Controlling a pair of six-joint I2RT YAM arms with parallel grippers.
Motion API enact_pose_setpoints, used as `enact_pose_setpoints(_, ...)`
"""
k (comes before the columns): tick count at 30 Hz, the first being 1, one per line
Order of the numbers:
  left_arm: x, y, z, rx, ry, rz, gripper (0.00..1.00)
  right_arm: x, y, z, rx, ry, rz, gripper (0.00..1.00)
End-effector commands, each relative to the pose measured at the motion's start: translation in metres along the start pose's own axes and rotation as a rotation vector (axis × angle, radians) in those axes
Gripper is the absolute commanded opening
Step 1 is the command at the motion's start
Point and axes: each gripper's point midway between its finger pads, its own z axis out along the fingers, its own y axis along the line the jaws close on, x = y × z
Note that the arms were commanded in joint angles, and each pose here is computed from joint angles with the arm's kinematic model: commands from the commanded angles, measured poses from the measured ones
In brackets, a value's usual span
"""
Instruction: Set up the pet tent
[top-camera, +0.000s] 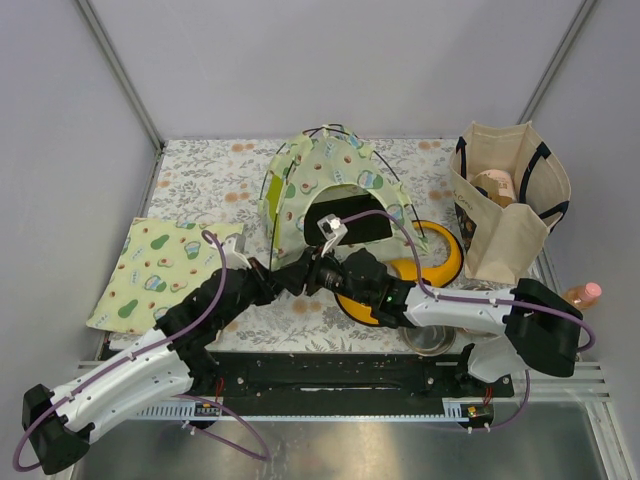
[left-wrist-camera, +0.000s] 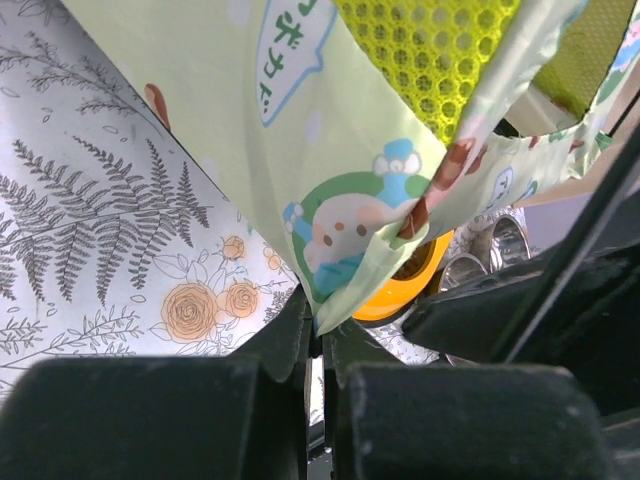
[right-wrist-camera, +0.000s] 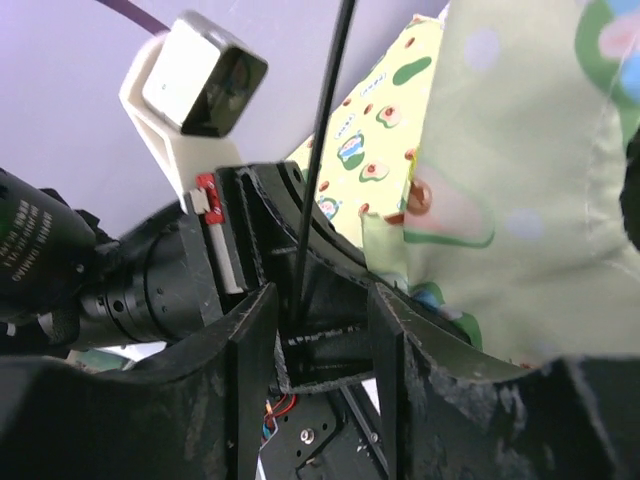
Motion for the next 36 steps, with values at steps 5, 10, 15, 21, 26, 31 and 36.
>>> enact_pose_setpoints(5, -0.003, 0.005, -0.002, -0.048, -0.021, -0.114, 0.0, -0.029, 0.016, 0.022, -0.003, -0.09, -0.056, 0.43)
enact_pose_setpoints(10, -0.007, 0.008, -0.005, -0.081, -0.031, -0.135, 0.0, -0.024, 0.014, 0.033, 0.009, -0.069, -0.06, 0.43)
enact_pose_setpoints(15, -0.013, 0.012, -0.01, -0.103, -0.06, -0.173, 0.0, -0.015, 0.013, 0.036, 0.009, -0.041, -0.06, 0.37)
enact_pose_setpoints(21, -0.016, 0.01, -0.013, -0.096, -0.072, -0.181, 0.0, -0.002, 0.014, 0.04, -0.008, 0.01, -0.057, 0.38)
enact_pose_setpoints(26, -0.015, 0.013, -0.013, -0.11, -0.062, -0.162, 0.0, 0.005, 0.021, 0.044, -0.047, 0.052, -0.06, 0.37)
enact_pose_setpoints(31, -0.015, 0.014, -0.014, -0.112, -0.064, -0.153, 0.0, 0.006, 0.019, 0.045, -0.036, 0.052, -0.057, 0.09)
enact_pose_setpoints(36, -0.013, 0.022, -0.017, -0.127, -0.068, -0.129, 0.0, -0.014, 0.013, 0.038, 0.023, -0.027, -0.064, 0.0)
